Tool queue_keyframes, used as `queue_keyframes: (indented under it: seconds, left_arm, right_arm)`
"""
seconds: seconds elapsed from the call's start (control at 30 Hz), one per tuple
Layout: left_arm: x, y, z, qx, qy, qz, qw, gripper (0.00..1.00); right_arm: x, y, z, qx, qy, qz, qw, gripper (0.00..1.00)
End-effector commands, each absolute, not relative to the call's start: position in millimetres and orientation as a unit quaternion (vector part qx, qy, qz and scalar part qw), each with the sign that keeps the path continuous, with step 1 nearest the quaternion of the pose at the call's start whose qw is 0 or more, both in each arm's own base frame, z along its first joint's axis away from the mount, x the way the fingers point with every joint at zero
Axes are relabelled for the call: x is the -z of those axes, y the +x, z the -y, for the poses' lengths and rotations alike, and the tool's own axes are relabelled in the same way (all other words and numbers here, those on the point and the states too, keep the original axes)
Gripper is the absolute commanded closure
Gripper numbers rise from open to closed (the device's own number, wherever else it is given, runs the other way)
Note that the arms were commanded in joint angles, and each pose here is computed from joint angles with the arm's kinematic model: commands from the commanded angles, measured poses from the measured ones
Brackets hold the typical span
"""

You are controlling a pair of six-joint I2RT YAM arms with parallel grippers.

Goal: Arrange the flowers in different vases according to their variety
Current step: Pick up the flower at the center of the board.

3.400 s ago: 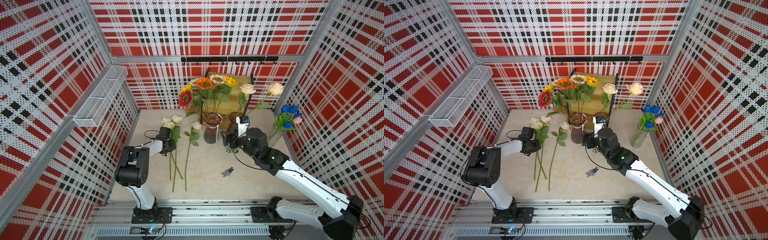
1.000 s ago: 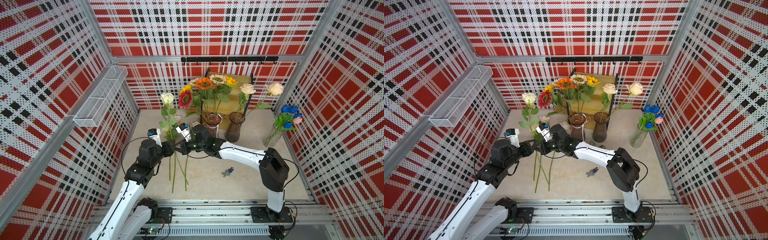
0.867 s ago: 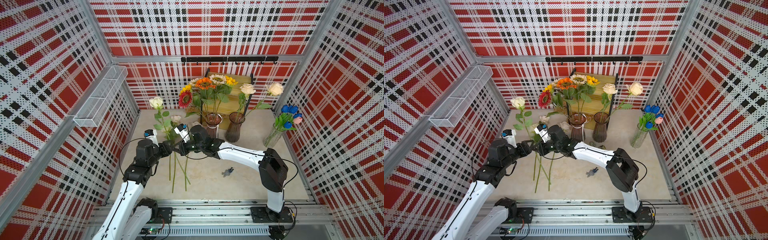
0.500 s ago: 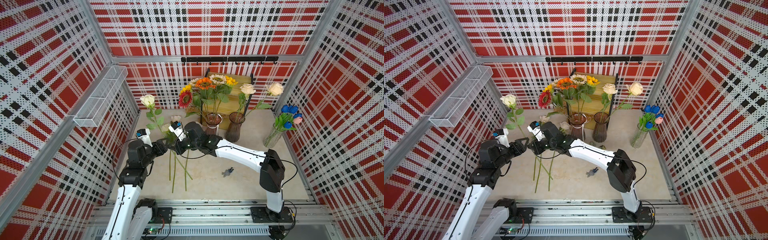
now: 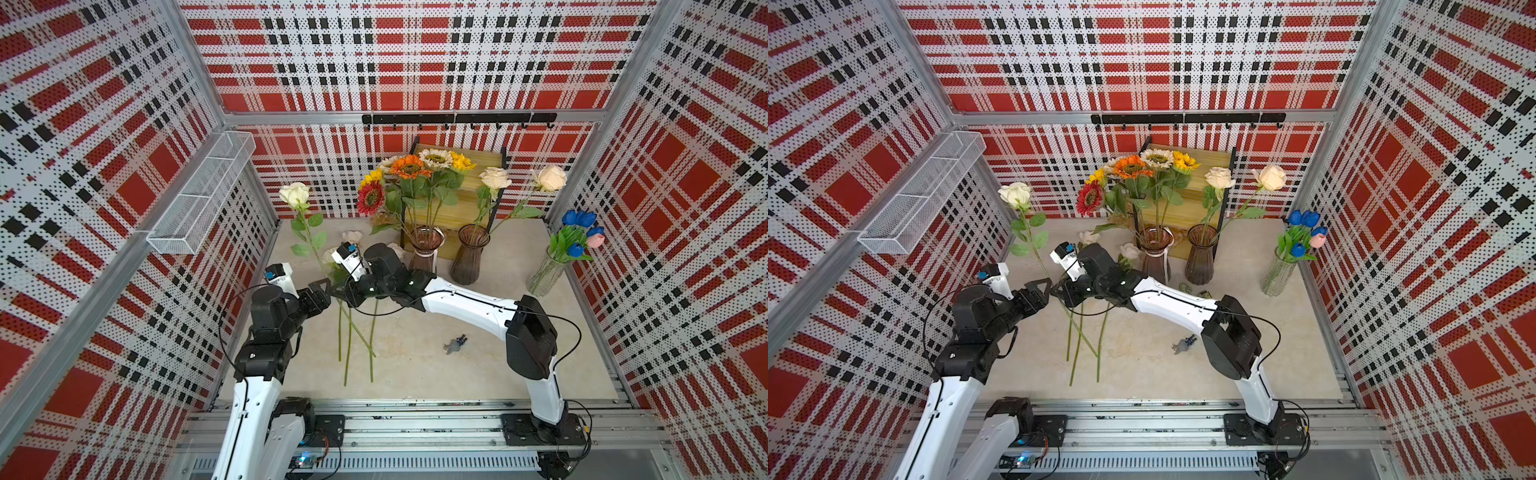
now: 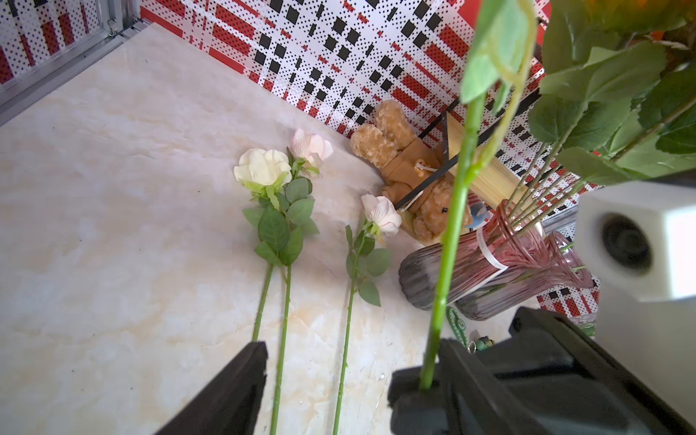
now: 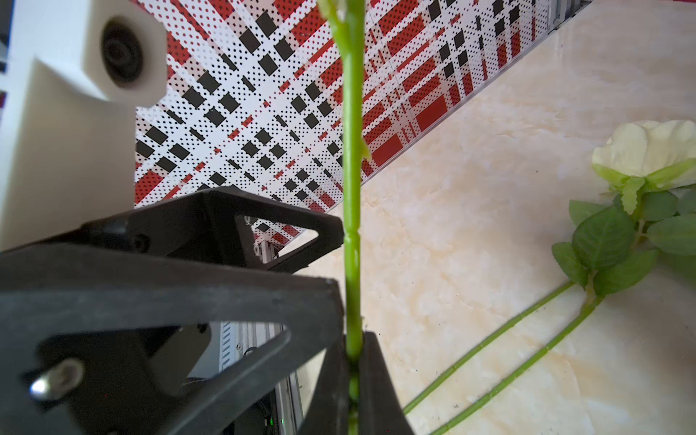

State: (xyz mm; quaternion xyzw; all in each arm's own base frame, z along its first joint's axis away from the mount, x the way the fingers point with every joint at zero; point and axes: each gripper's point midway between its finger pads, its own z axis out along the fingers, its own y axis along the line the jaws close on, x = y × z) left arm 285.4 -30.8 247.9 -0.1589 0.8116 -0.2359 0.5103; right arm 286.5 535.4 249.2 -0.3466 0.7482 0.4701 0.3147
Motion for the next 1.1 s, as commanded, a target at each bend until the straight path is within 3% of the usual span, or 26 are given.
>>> queue_keyframes:
  seconds: [0.0,0.23,0.5,0.7,0.87,1.07]
  left_arm:
    - [-251,284,31,0.238,-0.152,-0.808,0.517,0.23]
    - [-237,289,21,0.221,-0.180,-0.818,0.500,0.22]
    - [-184,299,13,0.205,-0.215,-0.856,0.422,0.24]
    - [-164,319,16,0.209,-0.207,-0.874,0.388,0.32]
    - [-139,335,24,0.194,-0.178,-0.899,0.349,0.44]
    - [-102,348,36,0.166,-0.148,-0.929,0.294,0.48]
  right_arm:
    - [-268,305,-537,-0.481,-0.337,-0.733,0.344,1.00]
    - [-278,311,-536,-0.469,-0.345,-0.729,0.360,1.00]
    - [-411,281,-500,-0.441,-0.359,-0.654,0.499,1.00]
    - [-485,279,-431,-0.362,-0.308,-0.627,0.617,1.00]
    - [-494,296,-368,-0.265,-0.266,-0.646,0.664,1.00]
    - [-496,319,-279,-0.210,-0.191,-0.667,0.689,1.00]
